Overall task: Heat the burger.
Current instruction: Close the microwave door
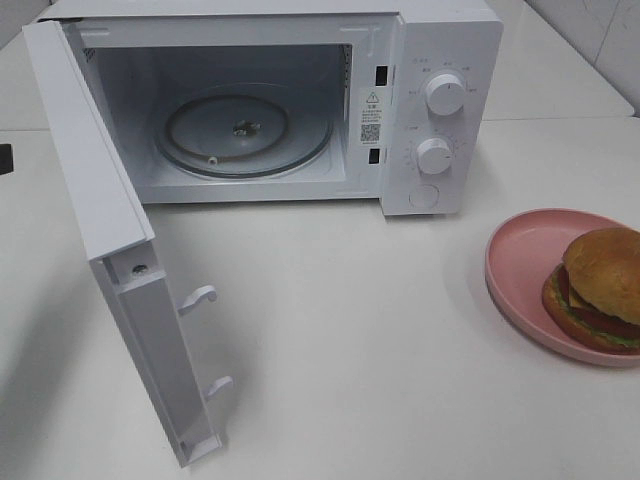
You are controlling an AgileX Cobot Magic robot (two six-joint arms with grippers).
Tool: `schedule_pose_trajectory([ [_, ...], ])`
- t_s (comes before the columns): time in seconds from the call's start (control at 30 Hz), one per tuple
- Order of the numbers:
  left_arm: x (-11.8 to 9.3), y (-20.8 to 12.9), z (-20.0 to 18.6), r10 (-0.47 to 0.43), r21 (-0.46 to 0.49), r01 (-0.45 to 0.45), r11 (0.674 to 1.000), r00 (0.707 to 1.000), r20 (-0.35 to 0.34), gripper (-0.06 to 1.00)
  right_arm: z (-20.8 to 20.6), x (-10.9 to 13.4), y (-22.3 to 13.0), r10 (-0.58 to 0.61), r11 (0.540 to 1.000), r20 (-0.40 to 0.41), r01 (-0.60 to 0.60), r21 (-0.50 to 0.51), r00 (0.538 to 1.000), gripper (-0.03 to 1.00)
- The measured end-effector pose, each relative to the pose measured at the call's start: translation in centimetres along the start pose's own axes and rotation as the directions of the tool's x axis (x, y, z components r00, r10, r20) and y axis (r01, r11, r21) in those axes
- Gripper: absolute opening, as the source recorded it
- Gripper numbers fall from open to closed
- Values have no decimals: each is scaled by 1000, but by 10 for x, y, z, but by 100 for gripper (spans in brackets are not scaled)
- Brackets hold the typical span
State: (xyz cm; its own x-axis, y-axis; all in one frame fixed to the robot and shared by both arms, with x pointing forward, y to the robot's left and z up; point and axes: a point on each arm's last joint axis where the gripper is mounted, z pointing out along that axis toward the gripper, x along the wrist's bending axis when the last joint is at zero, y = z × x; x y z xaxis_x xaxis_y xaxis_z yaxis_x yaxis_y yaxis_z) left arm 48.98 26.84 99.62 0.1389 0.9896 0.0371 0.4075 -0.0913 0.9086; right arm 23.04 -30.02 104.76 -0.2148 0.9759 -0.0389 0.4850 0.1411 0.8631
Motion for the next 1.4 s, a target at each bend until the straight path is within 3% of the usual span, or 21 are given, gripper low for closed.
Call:
schedule_pose_trajectory([
  [0.43, -3, -14, 23, 53, 9, -53, 999, 998, 29, 0, 0, 0, 0, 0, 1000, 0, 0, 0, 1000, 65],
  [1.03, -16, -27, 42, 60, -17, -58, 998, 985, 163, 0, 0, 0, 0, 0, 1000, 0, 0, 0, 1000, 65],
  [1.4, -45, -25, 64, 94, -7, -95, 995, 965, 247, 0, 0, 0, 0, 0, 1000, 0, 0, 0, 1000, 65],
])
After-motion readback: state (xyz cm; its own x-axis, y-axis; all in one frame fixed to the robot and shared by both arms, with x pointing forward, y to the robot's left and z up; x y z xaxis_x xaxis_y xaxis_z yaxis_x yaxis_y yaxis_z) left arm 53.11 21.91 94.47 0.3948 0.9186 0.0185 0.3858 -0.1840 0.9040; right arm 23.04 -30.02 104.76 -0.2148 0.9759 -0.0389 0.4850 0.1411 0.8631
